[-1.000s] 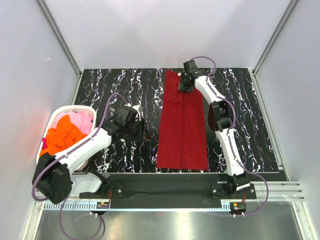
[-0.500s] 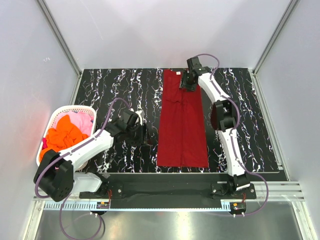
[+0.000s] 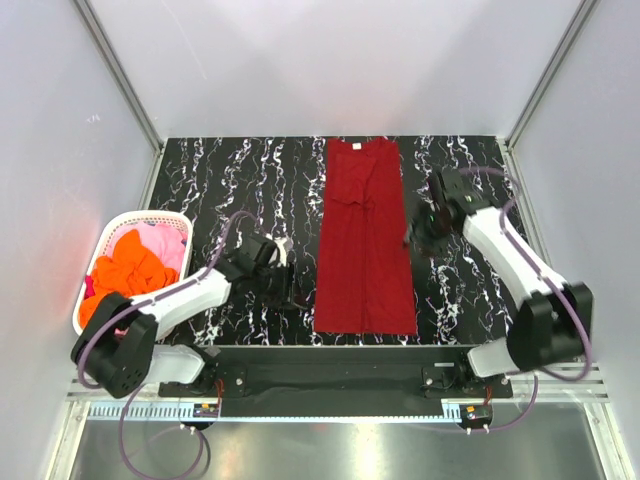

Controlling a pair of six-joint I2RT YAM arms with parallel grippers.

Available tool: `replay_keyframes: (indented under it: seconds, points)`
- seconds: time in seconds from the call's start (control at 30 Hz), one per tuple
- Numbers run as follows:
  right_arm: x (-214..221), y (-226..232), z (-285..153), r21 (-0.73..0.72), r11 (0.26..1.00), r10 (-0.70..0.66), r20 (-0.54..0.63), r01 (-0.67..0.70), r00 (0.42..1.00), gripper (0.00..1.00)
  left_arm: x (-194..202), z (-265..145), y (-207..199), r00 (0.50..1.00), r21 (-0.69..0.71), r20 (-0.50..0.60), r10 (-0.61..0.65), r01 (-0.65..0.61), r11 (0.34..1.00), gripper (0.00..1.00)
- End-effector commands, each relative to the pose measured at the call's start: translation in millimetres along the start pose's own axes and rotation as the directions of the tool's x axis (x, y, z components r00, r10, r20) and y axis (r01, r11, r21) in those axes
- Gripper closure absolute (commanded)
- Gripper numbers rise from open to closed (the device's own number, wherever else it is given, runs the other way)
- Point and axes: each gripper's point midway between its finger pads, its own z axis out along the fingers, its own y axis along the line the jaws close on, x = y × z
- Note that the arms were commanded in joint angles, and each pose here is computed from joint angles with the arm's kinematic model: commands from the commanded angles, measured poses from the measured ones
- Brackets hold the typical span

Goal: Fold and stack the t-shirts
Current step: Fold the tshirt

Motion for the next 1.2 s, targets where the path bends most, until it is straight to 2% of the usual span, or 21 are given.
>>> replay_keyframes:
  seconds: [0.0,0.07,0.1,0.3,0.57,0.9,1.17]
  points:
    - [65.0,-33.4,11.1,0.035,0.993,0.116,-0.132,-0.112,0.984,0.44,6.6,11.3,-7.9,1.0,0.075,-0.009,0.001,0.0,0.997,0.5]
    - [79.8,-34.7,11.6,-0.009,0.993,0.117,-0.153,-0.119,0.981,0.45,11.2,18.1,-6.4,1.0,0.085,-0.026,-0.006,0.008,0.996,0.5]
    - [96.7,-41.4,16.4,-0.003,0.992,0.124,-0.204,-0.127,0.971,0.45,13.7,19.9,-7.7,0.999,0.097,-0.041,-0.016,0.02,0.995,0.5]
    - [136.7,-76.1,29.4,0.093,0.981,0.186,-0.26,-0.168,0.948,0.46,22.8,30.4,-10.2,0.998,0.088,-0.069,-0.015,0.021,0.996,0.51]
    - [164.5,-90.6,34.4,0.066,0.967,0.255,-0.248,-0.247,0.934,0.53,33.3,38.2,-9.4,0.997,0.049,-0.075,-0.018,0.022,0.999,0.56]
    - [167.3,-94.8,39.5,0.072,0.958,0.285,-0.23,-0.276,0.931,0.67,40.9,40.5,-12.2,0.996,0.038,-0.081,-0.038,0.041,0.998,0.64]
    - [166.9,-95.0,40.5,0.09,0.958,0.286,-0.232,-0.272,0.93,0.66,37.5,37.8,-20.5,0.997,0.062,-0.063,-0.045,0.048,0.997,0.73]
